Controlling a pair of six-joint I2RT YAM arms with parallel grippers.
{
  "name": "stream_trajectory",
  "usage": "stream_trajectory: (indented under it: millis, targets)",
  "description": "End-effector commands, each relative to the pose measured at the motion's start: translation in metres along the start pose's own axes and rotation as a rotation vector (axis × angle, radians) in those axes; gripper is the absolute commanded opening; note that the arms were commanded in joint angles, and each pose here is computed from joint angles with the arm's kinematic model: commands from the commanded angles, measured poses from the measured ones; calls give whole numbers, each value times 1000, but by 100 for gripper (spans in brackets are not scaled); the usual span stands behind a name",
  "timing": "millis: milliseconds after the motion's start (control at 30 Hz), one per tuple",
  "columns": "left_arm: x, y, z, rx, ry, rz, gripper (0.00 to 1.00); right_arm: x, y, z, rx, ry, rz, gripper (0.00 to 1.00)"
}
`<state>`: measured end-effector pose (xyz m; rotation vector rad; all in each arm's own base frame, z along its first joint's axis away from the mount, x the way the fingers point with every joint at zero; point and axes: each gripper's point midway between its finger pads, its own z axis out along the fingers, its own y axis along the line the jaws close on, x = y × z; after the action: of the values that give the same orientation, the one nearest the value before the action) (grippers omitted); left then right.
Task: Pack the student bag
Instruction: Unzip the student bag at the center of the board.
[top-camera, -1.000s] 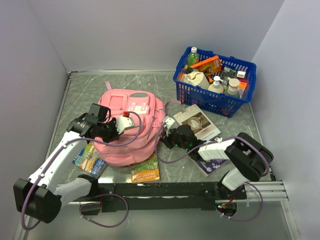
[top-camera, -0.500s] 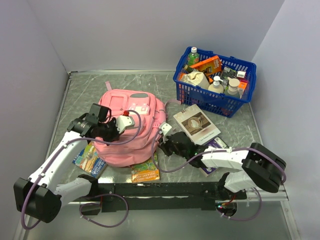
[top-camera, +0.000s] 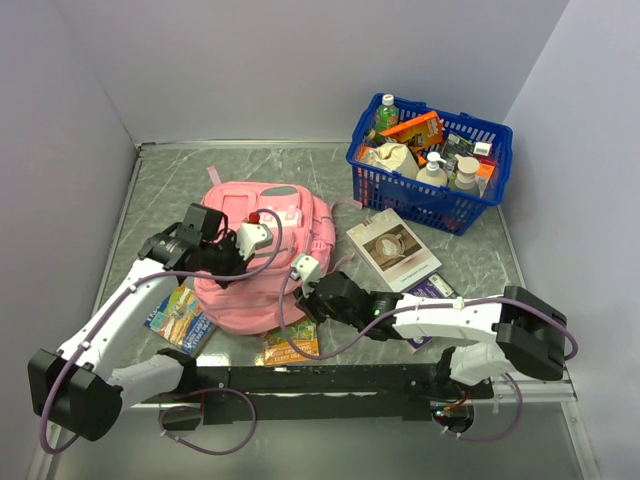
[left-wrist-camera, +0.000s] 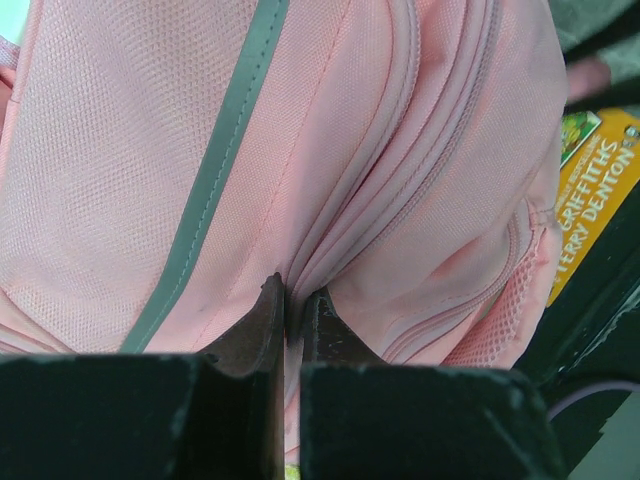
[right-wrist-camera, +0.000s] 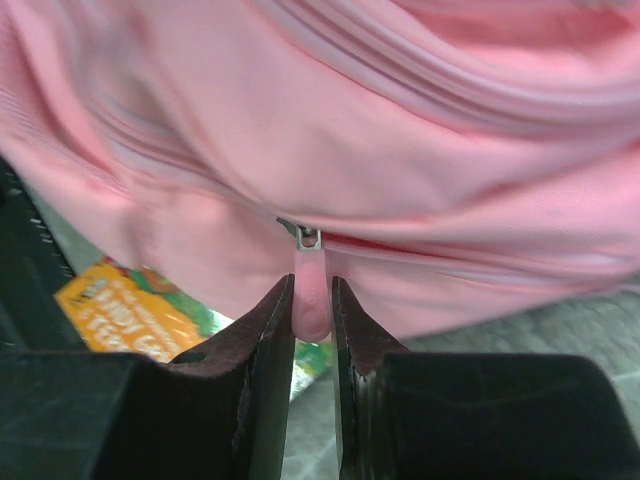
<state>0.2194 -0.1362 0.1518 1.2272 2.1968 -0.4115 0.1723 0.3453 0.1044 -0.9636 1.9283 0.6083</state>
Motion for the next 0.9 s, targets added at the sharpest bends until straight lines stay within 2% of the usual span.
stream_trajectory:
  millis: [0,300,400,533,667,767,867]
  targets:
    - [-55,5,-7,-20,-175,-54,1,-39,34,-7,-79,-78,8,0]
    - [-62,24,4,-130,-135,-161,1,-56,62,-22,-123,-112,-13,0]
    - [-77,28,7,-143,-165,-217,1,-63,74,-19,-147,-117,-35,0]
    - [-110,28,6,-126,-263,-249,1,-71,89,-11,-186,-115,-99,0]
    - [-130,23,9,-66,-260,-289,1,-80,97,-5,-182,-96,-145,0]
    - [-146,25,2,-62,-302,-298,1,-73,96,-7,-176,-62,-147,0]
    - [-157,24,-10,-57,-328,-321,1,-41,80,-12,-118,35,-137,0]
